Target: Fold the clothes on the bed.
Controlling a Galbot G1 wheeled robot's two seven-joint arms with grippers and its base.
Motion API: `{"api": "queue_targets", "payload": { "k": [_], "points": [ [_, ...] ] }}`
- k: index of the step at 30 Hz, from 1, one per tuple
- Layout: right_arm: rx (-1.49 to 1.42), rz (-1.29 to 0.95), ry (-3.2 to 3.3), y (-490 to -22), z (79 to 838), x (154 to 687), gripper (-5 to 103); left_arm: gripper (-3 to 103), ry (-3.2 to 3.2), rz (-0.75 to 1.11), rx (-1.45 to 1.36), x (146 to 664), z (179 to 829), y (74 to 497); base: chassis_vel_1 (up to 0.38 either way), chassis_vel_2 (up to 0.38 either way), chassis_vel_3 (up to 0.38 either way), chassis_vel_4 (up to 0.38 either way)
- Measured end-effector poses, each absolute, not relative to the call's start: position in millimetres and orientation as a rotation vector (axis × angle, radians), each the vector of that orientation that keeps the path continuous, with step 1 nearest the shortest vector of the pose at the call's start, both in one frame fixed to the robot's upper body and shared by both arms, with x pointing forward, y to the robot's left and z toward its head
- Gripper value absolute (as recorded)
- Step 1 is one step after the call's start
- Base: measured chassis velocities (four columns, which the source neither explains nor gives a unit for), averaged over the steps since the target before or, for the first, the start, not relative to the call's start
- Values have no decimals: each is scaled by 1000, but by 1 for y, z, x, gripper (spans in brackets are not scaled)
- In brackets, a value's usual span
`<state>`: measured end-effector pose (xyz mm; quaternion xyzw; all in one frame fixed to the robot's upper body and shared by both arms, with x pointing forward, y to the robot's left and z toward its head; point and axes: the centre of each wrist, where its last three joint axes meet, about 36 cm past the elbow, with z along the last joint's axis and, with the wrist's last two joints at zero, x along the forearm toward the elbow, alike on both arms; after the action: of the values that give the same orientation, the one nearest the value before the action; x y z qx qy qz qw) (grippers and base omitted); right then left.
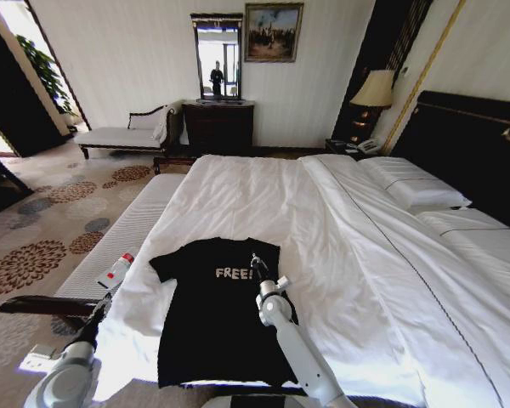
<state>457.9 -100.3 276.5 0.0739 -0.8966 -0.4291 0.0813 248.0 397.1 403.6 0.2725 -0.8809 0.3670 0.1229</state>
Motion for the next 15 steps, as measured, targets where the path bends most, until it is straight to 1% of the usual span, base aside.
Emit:
{"api": "queue_targets", "payload": {
  "k": [1,2,3,6,8,11,12,14,15],
  "points": [
    [228,-1274,-2691,-102,277,455,-1,100,-2570,1067,794,248,403,397,0,0,0,0],
    [233,-1274,-2699,-104,277,452,4,100,-2570,1065,793,248,403,396,0,0,0,0],
    [233,-1274,-2699,-104,277,452,4,100,-2570,1065,793,248,403,396,0,0,0,0],
    [315,-1354,-2776,-124,300,436,20,100,-2575,1059,782,250,405,394,0,0,0,0],
    [330,-1377,-2788,-128,305,432,20,100,-2575,1058,780,250,405,393,0,0,0,0],
    [355,-1507,-2837,-149,335,415,37,100,-2578,1051,766,252,407,391,0,0,0,0],
    [355,-1507,-2837,-149,335,415,37,100,-2578,1051,766,252,407,391,0,0,0,0],
    [294,-1557,-2844,-161,344,409,47,100,-2580,1052,752,255,409,388,0,0,0,0],
    [258,-1573,-2843,-165,346,406,47,100,-2582,1054,744,256,411,386,0,0,0,0]
  ]
}}
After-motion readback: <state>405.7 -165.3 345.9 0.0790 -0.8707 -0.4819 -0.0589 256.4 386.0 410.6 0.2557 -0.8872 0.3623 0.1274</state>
